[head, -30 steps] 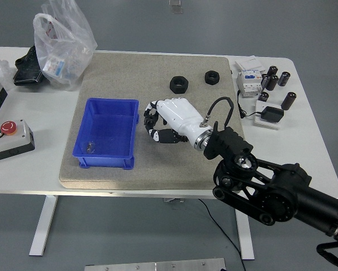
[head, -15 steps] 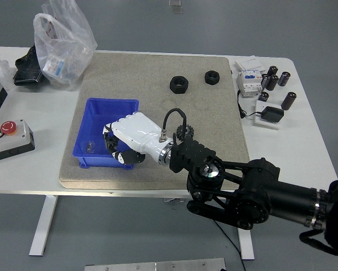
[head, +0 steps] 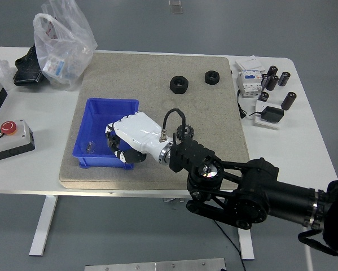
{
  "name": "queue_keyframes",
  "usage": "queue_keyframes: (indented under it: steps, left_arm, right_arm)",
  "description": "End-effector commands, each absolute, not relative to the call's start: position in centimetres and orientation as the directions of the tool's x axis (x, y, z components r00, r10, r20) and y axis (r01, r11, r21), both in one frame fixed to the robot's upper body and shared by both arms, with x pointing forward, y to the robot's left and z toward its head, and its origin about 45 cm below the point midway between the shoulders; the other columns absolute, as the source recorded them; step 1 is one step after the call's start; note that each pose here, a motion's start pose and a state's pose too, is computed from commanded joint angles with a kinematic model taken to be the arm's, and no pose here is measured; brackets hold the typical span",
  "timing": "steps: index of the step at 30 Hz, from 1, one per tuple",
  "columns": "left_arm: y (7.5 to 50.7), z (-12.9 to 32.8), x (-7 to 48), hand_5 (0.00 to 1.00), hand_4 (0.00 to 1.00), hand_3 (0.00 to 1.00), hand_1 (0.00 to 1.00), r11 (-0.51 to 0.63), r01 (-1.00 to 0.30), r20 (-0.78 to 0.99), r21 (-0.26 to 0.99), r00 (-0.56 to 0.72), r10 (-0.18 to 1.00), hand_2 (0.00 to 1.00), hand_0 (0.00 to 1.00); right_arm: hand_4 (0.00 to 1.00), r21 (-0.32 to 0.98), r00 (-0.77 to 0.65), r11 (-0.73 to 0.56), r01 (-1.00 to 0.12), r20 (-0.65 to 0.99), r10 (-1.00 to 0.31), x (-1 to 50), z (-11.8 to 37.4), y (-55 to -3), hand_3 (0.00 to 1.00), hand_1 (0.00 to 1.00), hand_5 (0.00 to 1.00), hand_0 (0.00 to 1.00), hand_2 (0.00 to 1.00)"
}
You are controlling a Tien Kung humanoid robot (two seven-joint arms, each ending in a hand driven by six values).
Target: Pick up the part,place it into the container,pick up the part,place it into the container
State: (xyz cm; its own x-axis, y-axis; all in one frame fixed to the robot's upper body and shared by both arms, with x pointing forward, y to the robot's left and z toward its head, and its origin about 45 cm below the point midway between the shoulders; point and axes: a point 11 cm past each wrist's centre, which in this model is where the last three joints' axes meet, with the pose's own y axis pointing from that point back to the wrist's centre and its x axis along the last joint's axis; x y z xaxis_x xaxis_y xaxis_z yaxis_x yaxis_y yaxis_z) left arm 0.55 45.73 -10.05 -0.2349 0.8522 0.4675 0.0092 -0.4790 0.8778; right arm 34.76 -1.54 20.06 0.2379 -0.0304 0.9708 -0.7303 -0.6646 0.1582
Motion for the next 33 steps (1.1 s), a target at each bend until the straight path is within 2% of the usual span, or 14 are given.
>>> queue_keyframes:
  steps: [5,6,7,11,12,21,23,24,33]
  left_arm:
    - [45.7,-10.1,0.5,0.235,0.652,0.687,0.591,-0.478,0.009,0.467,0.878,-0.234,0.853,0.593,0.655]
    - [45.7,-10.1,0.5,0.236,0.653,0.687,0.591,-0.478,0.009,0.467,0.878,-0.234,0.853,0.593,0.655]
    - [45.7,-10.1,0.5,0.236,0.653,0.687,0.591,-0.479,0.009,0.467,0.878,-0.234,0.853,0.593,0.655]
    - [45.7,-10.1,0.5,0.236,0.653,0.687,0.591,-0.478,0.006,0.466,0.878,-0.233,0.853,0.593,0.655]
    - [45.6,-10.1,0.5,0.235,0.652,0.687,0.591,-0.478,0.005,0.466,0.878,-0.233,0.854,0.593,0.655]
    - [45.4,-10.2,0.1,0.232,0.652,0.687,0.591,-0.474,0.013,0.464,0.88,-0.232,0.855,0.593,0.655]
    - [45.4,-10.2,0.1,0.232,0.652,0.687,0.591,-0.474,0.011,0.464,0.88,-0.233,0.855,0.593,0.655]
    - [45.4,-10.2,0.2,0.232,0.651,0.686,0.591,-0.474,0.01,0.463,0.88,-0.233,0.855,0.592,0.655]
    - [45.4,-10.2,0.3,0.232,0.651,0.686,0.591,-0.473,0.008,0.462,0.881,-0.231,0.856,0.592,0.655]
  right_arm:
    - [0.759,0.165,0.244,-0.648,-0.744,0.969,-0.034,35.0,19.8,-2.0,0.918,0.659,0.345,0.311,0.874]
    - [0.812,0.162,0.243,-0.643,-0.749,0.969,-0.04,35.1,19.9,-2.1,0.939,0.66,0.355,0.316,0.887]
    - [0.812,0.158,0.243,-0.639,-0.753,0.969,-0.046,35.2,19.9,-2.3,0.939,0.66,0.355,0.316,0.887]
    - [0.812,0.113,0.234,-0.6,-0.792,0.964,-0.127,36.0,20.6,-4.0,0.939,0.66,0.355,0.316,0.887]
    - [0.818,0.102,0.23,-0.589,-0.802,0.962,-0.146,36.3,20.8,-4.4,0.922,0.629,0.356,0.308,0.874]
    - [0.829,0.112,0.206,-0.363,-0.925,0.951,-0.231,39.9,20.2,-12.5,0.913,0.617,0.337,0.304,0.874]
    - [0.829,0.131,0.214,-0.331,-0.934,0.95,-0.227,40.2,19.8,-13.5,0.913,0.617,0.337,0.304,0.874]
    - [0.959,0.143,0.22,-0.321,-0.936,0.95,-0.22,40.3,19.5,-13.9,0.928,0.618,0.481,0.302,0.895]
    - [0.976,0.256,0.291,-0.268,-0.929,0.951,-0.102,40.2,16.6,-15.5,0.921,0.615,0.493,0.303,0.887]
